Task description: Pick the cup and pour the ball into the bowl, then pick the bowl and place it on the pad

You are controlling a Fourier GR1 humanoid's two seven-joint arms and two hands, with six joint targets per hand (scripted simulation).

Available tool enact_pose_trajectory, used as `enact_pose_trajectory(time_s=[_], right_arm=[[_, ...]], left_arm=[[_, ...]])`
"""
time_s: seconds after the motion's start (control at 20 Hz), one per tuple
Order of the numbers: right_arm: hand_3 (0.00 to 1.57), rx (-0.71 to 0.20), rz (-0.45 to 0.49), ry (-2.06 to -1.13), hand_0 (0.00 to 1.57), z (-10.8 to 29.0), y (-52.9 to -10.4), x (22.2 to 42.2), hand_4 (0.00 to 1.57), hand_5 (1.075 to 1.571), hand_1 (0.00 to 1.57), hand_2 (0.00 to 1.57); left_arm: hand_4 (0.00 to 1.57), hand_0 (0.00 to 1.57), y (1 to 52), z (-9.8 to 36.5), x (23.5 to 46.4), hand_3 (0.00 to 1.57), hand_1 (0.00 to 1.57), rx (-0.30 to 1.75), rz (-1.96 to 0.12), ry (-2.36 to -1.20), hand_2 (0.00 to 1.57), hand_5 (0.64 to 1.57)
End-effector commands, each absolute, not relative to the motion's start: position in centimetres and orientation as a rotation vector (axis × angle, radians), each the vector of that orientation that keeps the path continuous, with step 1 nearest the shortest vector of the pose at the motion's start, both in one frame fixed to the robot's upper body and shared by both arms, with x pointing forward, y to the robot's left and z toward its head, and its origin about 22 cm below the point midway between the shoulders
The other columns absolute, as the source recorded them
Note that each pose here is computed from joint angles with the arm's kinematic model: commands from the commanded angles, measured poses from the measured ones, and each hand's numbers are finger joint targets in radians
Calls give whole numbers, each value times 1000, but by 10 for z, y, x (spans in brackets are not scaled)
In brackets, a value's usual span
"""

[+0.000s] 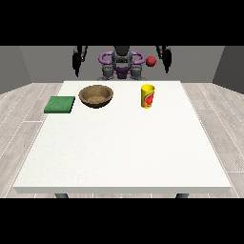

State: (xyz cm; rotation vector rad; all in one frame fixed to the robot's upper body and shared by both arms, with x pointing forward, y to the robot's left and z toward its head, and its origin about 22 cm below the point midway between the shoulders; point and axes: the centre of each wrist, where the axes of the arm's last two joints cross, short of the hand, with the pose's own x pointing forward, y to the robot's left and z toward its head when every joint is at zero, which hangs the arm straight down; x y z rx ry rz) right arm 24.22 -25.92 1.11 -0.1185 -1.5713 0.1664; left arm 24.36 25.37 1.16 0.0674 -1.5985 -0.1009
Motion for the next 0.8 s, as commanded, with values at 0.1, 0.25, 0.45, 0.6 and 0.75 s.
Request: enact_pose_trajectory(time_s=[0.1,0.25,0.45,0.6,0.75], right_arm=[[0,-135,178,-1589,0,33,-265,243,0,1568,0,0],[0,-146,174,-1573,0,41,-269,243,0,1568,0,0],[0,-82,-100,-1525,0,16,-281,224,0,1566,0,0],[0,-74,-100,-1624,0,19,-276,222,0,1567,0,0],[0,-54,-83,-1700,0,14,-282,231,0,1565,0,0]], left_arm=[[0,0,260,35,245,0,0,87,-130,-1619,0,1524],[0,0,263,46,245,0,0,98,-142,-1613,0,1524],[0,0,214,20,196,0,0,-257,79,-1569,0,1536],[0,0,199,48,199,0,0,-201,58,-1699,0,1511],[0,0,185,55,205,0,0,-174,9,-1771,0,1478]])
